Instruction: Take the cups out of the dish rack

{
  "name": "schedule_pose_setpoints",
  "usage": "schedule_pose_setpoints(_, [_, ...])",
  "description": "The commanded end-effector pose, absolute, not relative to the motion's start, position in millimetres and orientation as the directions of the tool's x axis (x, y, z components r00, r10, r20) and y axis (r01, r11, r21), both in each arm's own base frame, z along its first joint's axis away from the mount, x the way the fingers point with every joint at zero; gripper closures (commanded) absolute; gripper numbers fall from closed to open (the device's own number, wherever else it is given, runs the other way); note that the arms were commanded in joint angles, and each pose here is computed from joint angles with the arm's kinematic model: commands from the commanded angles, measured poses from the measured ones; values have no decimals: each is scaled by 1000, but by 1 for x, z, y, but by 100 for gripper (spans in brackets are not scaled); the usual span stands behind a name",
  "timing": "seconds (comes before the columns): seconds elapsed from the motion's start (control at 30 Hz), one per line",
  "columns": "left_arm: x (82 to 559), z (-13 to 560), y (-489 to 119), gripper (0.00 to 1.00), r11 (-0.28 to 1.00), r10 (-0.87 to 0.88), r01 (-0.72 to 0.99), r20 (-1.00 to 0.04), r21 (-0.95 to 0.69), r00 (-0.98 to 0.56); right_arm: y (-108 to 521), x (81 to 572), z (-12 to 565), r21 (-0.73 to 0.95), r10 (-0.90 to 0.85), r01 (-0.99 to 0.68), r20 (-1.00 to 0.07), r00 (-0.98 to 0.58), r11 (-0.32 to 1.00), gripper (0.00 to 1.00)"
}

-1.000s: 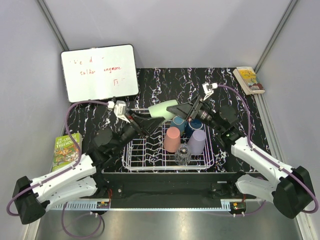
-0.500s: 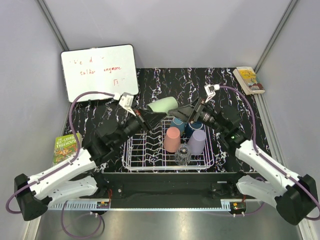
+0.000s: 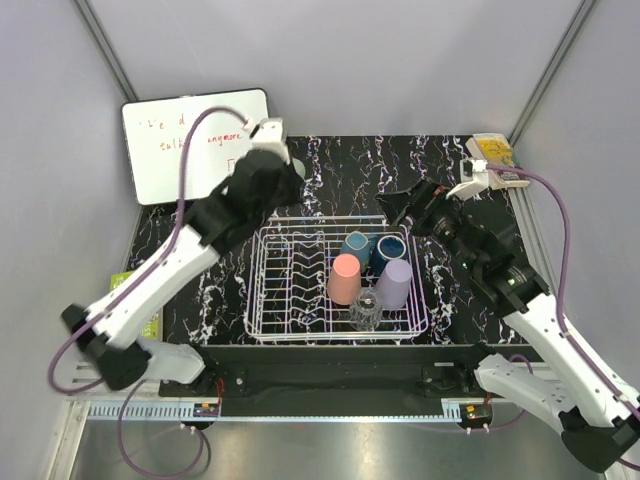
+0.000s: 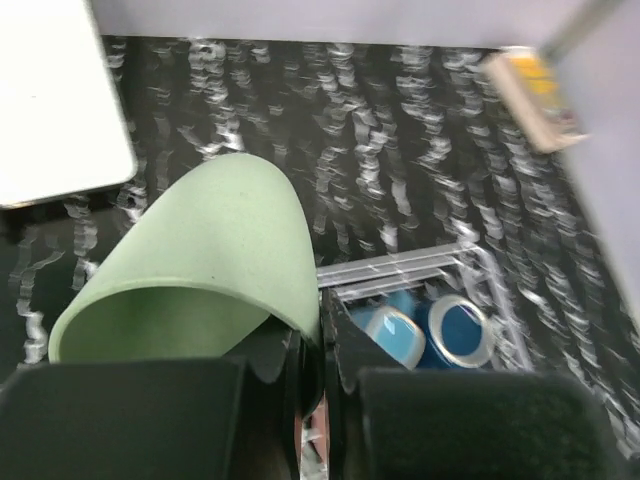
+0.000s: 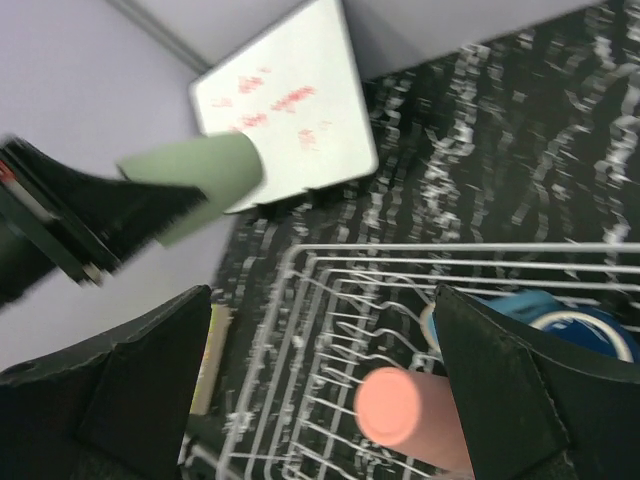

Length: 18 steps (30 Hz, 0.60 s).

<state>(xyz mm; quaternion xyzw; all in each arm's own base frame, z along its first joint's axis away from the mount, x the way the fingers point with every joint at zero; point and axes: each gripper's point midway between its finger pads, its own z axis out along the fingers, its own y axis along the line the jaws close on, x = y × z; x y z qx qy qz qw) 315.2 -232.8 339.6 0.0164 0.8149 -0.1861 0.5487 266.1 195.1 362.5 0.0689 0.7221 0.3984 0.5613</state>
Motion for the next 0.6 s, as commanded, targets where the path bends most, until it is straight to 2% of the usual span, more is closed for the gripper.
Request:
schedule_pose_setpoints(0.0, [355,303,-215,100,987,-35,108,-807,-121,-590,165,284,305,531,449,-106,-793,-411,841,0])
schedule_pose_setpoints(0.13, [392,283,-223,100,994,14,91,-749,-62,-662,158,287,288,467,398,-48,-800,-449,883,0])
schedule_pose_setpoints(0.27, [430,255,-229,100,992,-15,76,-683,-104,-730,158,286,287,466,397,-47,-799,-452,884,0])
schedule_pose_setpoints(0.57, [470,205,-216,100,992,-67,9,-602,-122,-795,158,289,280,439,370,-46,-805,-464,897,0])
